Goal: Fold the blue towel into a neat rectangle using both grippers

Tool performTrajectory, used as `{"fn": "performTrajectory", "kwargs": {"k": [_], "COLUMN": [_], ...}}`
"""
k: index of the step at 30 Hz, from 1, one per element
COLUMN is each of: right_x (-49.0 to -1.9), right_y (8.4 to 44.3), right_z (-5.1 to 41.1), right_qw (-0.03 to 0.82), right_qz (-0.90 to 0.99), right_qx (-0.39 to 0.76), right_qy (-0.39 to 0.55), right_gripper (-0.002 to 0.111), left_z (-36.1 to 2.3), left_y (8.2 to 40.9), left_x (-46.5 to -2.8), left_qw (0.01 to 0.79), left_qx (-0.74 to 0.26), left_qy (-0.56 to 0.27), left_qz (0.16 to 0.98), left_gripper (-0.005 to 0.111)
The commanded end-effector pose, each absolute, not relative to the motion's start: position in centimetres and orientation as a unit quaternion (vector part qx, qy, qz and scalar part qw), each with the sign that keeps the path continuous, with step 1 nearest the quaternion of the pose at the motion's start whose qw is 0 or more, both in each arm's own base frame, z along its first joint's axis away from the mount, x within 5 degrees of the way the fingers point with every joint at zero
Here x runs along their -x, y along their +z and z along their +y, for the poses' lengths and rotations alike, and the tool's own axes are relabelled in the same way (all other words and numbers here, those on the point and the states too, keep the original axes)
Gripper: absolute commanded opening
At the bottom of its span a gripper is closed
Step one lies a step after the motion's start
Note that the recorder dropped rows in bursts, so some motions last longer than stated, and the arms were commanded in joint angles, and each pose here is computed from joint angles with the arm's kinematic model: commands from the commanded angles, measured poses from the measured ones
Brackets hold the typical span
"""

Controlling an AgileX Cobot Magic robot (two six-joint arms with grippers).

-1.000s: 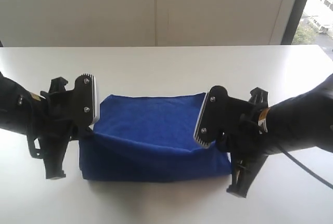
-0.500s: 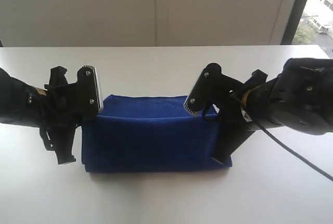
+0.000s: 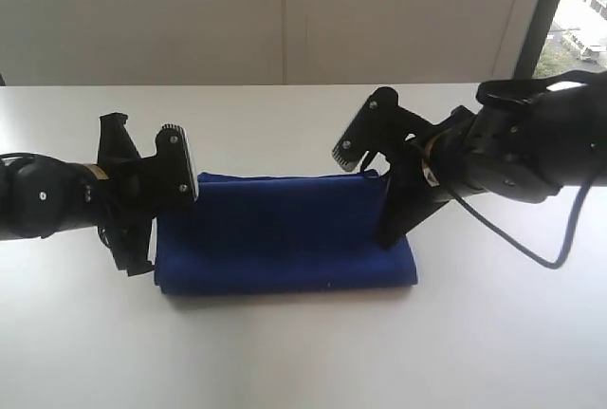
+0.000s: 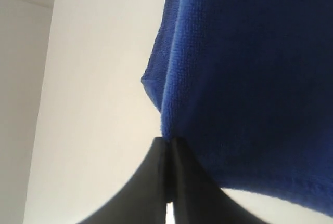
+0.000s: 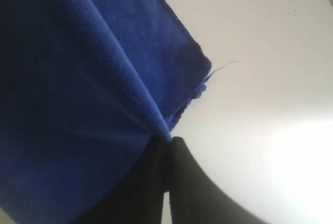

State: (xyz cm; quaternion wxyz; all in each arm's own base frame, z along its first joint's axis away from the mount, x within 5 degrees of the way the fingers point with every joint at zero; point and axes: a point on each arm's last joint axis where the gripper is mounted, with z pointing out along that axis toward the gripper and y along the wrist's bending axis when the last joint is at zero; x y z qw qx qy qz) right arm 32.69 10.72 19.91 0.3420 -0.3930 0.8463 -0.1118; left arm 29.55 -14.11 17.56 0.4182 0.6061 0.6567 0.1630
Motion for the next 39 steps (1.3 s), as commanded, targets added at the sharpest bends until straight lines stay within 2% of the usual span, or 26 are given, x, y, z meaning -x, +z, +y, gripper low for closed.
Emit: {"fn": "performTrajectory", "kwargs": {"k": [1,7,11,17,26,39], "right_x": [-33.8,-35.3,-36.5,-38.7,-39.2,-39.5], "right_y": [19.5,18.5,18.0,16.8,15.5,15.8], "right_z": [10.6,10.8,9.1,8.8,9.2,9.8], "right_qw": [0.340,0.324,0.324,0.341,0.339,0.377], "right_qz": [0.849,0.855,0.869,0.867,0.867,0.850], "right_qx": [0.387,0.385,0.351,0.345,0.351,0.358], "right_qy": [-0.115,-0.123,-0.127,-0.115,-0.105,-0.082], "right_gripper": [0.000,0.000,0.000,0.000,0.000,0.000], "left_z": [-14.9,-16.5,-17.3,-17.9,-17.1,-15.3], "left_y": [17.1,17.3,17.4,15.4,15.7,15.1], "left_x": [-30.9,-33.8,-35.4,-36.7,-37.4,-37.8], "left_qw": [0.424,0.442,0.453,0.440,0.460,0.431], "left_qx": [-0.605,-0.607,-0.601,-0.604,-0.578,-0.561], "left_qy": [0.166,0.176,0.180,0.175,0.195,0.178], "left_qz": [0.653,0.637,0.633,0.641,0.645,0.684], "left_gripper": [0.000,0.000,0.000,0.000,0.000,0.000]}}
